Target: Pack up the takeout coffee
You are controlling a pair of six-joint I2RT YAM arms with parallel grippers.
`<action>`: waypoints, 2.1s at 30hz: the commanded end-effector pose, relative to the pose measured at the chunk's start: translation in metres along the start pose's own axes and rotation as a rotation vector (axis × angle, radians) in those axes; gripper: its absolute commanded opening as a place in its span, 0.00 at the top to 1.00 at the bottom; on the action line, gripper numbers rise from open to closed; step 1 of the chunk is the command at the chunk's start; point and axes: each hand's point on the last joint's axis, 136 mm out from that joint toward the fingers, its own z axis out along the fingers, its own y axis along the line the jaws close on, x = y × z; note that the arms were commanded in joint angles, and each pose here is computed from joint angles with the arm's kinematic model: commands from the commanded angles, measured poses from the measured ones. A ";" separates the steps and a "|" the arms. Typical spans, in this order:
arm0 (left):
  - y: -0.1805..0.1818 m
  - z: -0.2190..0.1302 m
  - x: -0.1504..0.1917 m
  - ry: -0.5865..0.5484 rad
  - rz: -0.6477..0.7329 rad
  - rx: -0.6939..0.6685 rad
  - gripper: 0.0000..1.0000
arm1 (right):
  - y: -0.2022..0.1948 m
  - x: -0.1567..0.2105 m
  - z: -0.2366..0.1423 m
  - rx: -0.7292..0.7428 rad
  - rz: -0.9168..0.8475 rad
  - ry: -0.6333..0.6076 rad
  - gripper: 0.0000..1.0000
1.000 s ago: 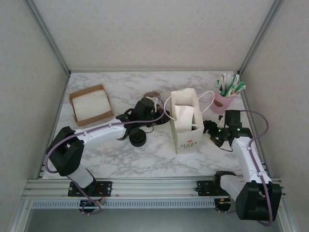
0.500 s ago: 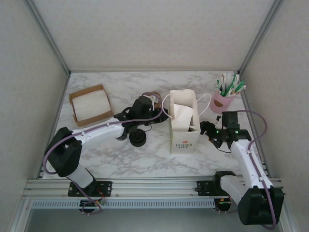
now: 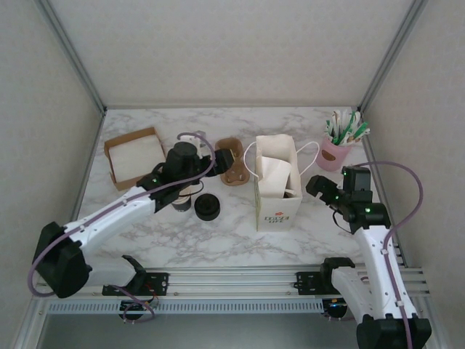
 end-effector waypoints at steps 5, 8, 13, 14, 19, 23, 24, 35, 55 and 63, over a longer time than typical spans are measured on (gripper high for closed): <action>0.081 -0.054 -0.048 -0.317 0.035 -0.298 0.01 | -0.013 -0.049 -0.019 0.079 -0.087 -0.318 0.01; 0.101 -0.079 -0.061 -0.446 0.057 -0.383 0.00 | -0.014 -0.057 -0.017 0.068 -0.114 -0.427 0.01; 0.141 -0.114 -0.073 -0.612 0.069 -0.510 0.01 | -0.019 -0.065 -0.011 0.039 -0.139 -0.606 0.01; 0.150 -0.117 -0.073 -0.623 0.075 -0.530 0.01 | -0.021 -0.065 -0.006 0.039 -0.147 -0.632 0.01; 0.188 -0.130 -0.070 -0.656 0.122 -0.601 0.01 | -0.036 -0.064 0.015 0.101 -0.163 -0.672 0.01; 0.216 -0.141 -0.063 -0.690 0.152 -0.639 0.01 | -0.045 -0.065 0.029 0.152 -0.167 -0.675 0.01; 0.223 -0.144 -0.060 -0.695 0.153 -0.650 0.01 | -0.047 -0.065 0.032 0.159 -0.166 -0.676 0.01; 0.244 -0.141 -0.044 -0.699 0.258 -0.606 0.01 | -0.055 -0.063 0.080 0.195 -0.196 -0.623 0.01; 0.287 -0.107 -0.067 -0.722 0.286 -0.707 0.01 | -0.014 -0.060 0.153 0.114 -0.432 -0.528 0.01; 0.289 -0.105 -0.061 -0.739 0.308 -0.693 0.01 | -0.007 -0.053 0.160 0.094 -0.474 -0.524 0.01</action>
